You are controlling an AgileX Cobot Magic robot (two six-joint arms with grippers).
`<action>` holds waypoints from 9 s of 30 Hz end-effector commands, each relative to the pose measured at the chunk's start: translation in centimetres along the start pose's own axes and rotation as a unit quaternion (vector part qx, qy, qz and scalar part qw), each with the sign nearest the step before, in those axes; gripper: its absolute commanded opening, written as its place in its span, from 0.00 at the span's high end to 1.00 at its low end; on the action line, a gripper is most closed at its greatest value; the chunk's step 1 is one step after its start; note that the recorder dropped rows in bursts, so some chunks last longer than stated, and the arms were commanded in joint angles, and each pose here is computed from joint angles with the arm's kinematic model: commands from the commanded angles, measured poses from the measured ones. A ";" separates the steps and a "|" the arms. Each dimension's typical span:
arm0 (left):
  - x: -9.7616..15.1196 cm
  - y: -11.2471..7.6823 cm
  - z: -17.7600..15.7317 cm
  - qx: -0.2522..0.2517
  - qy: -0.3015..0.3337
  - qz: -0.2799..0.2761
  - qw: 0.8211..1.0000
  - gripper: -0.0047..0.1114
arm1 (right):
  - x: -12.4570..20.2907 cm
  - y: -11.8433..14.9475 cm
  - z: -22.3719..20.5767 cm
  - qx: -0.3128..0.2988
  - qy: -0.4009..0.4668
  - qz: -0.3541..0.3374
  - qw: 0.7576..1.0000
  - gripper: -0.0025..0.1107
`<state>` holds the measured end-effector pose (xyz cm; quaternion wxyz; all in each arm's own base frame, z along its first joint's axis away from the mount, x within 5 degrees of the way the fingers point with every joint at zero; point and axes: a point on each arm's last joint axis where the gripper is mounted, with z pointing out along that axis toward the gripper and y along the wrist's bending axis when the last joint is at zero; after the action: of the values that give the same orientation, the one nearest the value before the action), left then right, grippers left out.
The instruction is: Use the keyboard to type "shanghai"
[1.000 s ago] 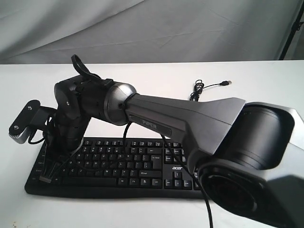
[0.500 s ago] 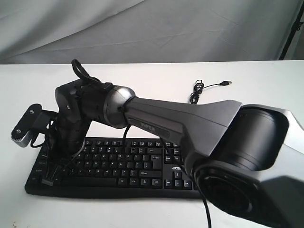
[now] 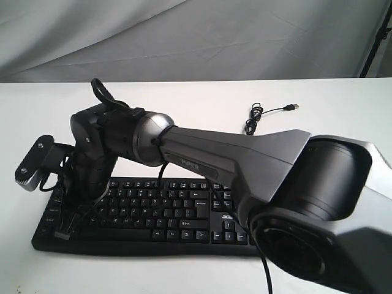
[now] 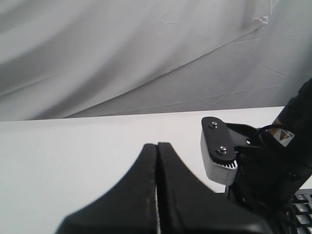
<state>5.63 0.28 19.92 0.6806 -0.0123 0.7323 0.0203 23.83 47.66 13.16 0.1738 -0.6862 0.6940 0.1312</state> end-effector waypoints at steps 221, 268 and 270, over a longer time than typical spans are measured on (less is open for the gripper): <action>0.0 0.0 0.0 0.004 -0.003 -0.005 1.000 0.96 | 7.5 2.2 -4.6 0.013 -0.013 0.084 0.996 0.98; 0.0 0.0 0.0 0.004 -0.003 -0.005 1.000 0.96 | 6.9 1.1 -6.1 0.048 -0.047 0.062 0.996 0.98; 0.0 0.0 0.0 0.004 -0.003 -0.005 1.000 0.96 | 6.4 0.9 -6.5 0.052 -0.055 0.061 0.995 0.98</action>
<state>5.63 0.28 19.92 0.6806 -0.0123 0.7323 0.0203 22.07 39.00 14.95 0.2144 -0.6232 0.7385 0.1423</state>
